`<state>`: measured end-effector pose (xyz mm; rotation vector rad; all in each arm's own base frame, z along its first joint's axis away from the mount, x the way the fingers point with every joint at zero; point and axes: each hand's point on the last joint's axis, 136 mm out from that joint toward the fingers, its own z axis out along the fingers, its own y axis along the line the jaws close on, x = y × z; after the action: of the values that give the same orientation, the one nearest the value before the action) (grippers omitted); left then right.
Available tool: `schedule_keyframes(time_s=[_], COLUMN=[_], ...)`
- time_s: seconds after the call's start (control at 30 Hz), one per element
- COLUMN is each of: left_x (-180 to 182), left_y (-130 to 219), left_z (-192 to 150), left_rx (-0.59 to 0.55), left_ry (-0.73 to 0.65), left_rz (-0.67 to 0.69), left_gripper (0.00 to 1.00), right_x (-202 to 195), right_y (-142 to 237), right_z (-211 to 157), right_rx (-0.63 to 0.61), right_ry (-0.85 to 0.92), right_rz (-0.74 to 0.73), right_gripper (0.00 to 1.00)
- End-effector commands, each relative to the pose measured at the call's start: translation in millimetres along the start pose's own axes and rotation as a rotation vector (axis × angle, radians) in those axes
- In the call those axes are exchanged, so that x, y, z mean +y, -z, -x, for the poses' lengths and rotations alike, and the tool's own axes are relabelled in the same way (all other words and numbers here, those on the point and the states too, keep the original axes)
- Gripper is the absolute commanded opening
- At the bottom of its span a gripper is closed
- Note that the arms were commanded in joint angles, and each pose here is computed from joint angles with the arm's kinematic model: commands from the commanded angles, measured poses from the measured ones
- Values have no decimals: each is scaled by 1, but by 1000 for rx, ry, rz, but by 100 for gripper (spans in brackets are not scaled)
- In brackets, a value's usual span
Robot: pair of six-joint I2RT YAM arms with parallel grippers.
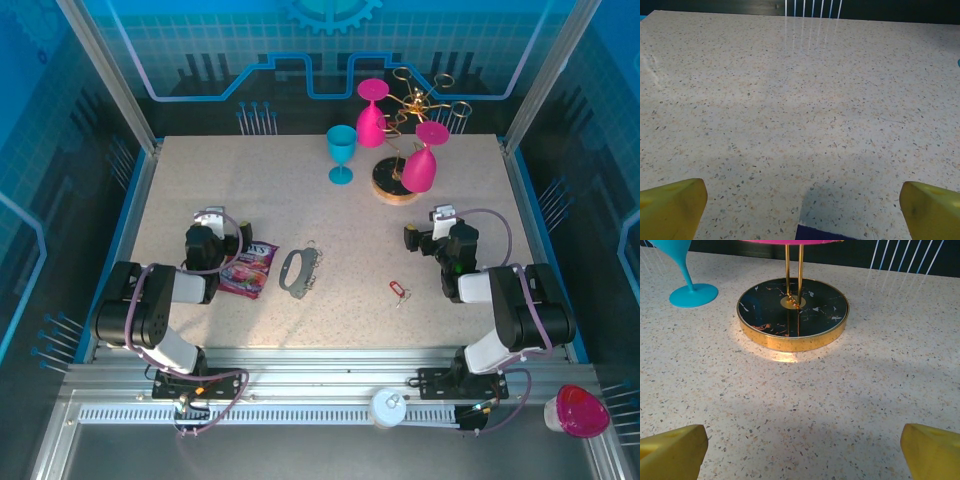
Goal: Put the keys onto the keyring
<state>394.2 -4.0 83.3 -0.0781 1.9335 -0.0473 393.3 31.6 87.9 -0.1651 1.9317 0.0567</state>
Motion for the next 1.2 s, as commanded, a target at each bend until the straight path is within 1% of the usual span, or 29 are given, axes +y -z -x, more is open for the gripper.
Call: schedule_keyframes(time_s=[0.0,0.3,0.37,0.43,0.53,0.6,0.63,0.7,0.77,0.83,0.87,0.93,1.03,1.07,1.17], left_x=[-2,-2,-5,-10,-9,-10,-12,-18,-26,-36,-40,-55,-75,-81,-111], left_y=[-1,0,3,15,33,47,54,65,73,80,82,88,92,94,101], left_z=[13,13,17,30,58,82,93,106,110,110,108,102,88,80,49], left_rx=[-31,-31,-46,-63,-85,-142,-170,-175,-133,-77,-51,0,88,132,283], left_ry=[5,8,-1,-3,0,36,67,133,199,268,309,385,482,502,494], left_rz=[-17,-23,-42,-65,-53,-57,-67,-104,-147,-205,-224,-308,-381,-381,-373], left_gripper=[99,99,99,99,99,99,99,99,99,99,99,99,99,99,99], right_x=[2,1,5,13,10,9,10,11,14,22,28,43,72,82,114], right_y=[-3,-2,3,18,39,51,58,68,78,88,92,102,113,117,129], right_z=[11,11,17,30,56,75,82,88,86,72,67,58,44,39,26], right_rx=[-27,-29,-59,-98,-118,-130,-131,-115,-61,38,71,149,266,299,386], right_ry=[10,7,26,54,46,-20,-75,-225,-375,-505,-546,-604,-630,-622,-567], right_rz=[8,10,25,43,13,9,13,24,38,61,82,146,249,277,340], right_gripper=[100,100,100,100,99,99,95,87,79,74,72,65,62,63,63])
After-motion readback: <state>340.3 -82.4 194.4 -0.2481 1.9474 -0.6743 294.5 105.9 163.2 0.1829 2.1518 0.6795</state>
